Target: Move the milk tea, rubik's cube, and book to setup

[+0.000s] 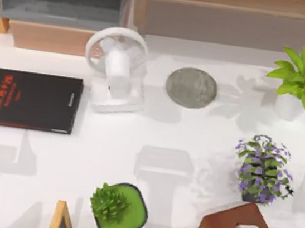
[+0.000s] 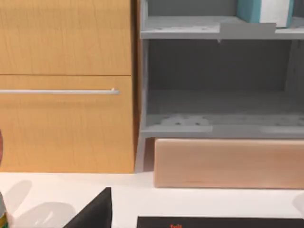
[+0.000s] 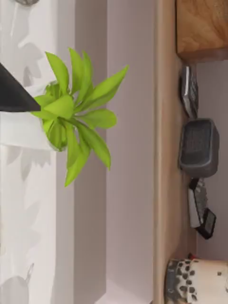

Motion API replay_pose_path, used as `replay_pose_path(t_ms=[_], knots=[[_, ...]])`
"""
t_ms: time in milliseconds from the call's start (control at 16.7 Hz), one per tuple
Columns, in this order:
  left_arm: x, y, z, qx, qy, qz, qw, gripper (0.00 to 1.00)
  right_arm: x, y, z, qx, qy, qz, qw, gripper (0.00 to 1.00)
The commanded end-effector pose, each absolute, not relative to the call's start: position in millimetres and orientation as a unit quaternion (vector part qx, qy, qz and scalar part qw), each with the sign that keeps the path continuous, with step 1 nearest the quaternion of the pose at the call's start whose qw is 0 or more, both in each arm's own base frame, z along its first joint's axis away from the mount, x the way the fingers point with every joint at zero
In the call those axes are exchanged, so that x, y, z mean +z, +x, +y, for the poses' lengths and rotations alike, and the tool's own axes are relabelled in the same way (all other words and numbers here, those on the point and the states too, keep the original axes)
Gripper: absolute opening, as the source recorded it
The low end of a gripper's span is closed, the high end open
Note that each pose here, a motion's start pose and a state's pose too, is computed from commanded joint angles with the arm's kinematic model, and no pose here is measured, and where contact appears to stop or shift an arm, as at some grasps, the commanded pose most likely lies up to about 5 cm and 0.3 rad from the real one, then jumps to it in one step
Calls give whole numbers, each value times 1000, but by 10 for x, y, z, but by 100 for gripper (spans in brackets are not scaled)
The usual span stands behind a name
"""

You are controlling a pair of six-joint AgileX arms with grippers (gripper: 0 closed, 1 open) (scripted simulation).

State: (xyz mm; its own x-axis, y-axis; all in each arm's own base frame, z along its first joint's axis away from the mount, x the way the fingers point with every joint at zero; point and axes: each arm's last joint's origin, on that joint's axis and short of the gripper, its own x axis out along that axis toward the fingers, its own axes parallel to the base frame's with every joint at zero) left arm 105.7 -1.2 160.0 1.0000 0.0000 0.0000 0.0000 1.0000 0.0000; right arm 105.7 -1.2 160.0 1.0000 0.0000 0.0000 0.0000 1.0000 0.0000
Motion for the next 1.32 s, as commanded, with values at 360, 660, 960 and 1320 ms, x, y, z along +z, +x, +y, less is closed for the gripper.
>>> replay_pose_path(t_ms=[360, 660, 960, 1320], knots=[[1600, 1057, -12, 0, 0, 0, 1000, 100, 1854, 1085, -35, -2, -2, -19, 1000, 100], [1600, 1057, -12, 0, 0, 0, 1000, 100, 2462, 1403, -130, -7, -9, -39, 999, 100], [1600, 1057, -12, 0, 0, 0, 1000, 100, 2826, 2268, -415, -10, -12, -25, 1000, 100], [1600, 1057, -12, 0, 0, 0, 1000, 100, 2491, 3403, -985, -9, -6, 1, 1000, 100]])
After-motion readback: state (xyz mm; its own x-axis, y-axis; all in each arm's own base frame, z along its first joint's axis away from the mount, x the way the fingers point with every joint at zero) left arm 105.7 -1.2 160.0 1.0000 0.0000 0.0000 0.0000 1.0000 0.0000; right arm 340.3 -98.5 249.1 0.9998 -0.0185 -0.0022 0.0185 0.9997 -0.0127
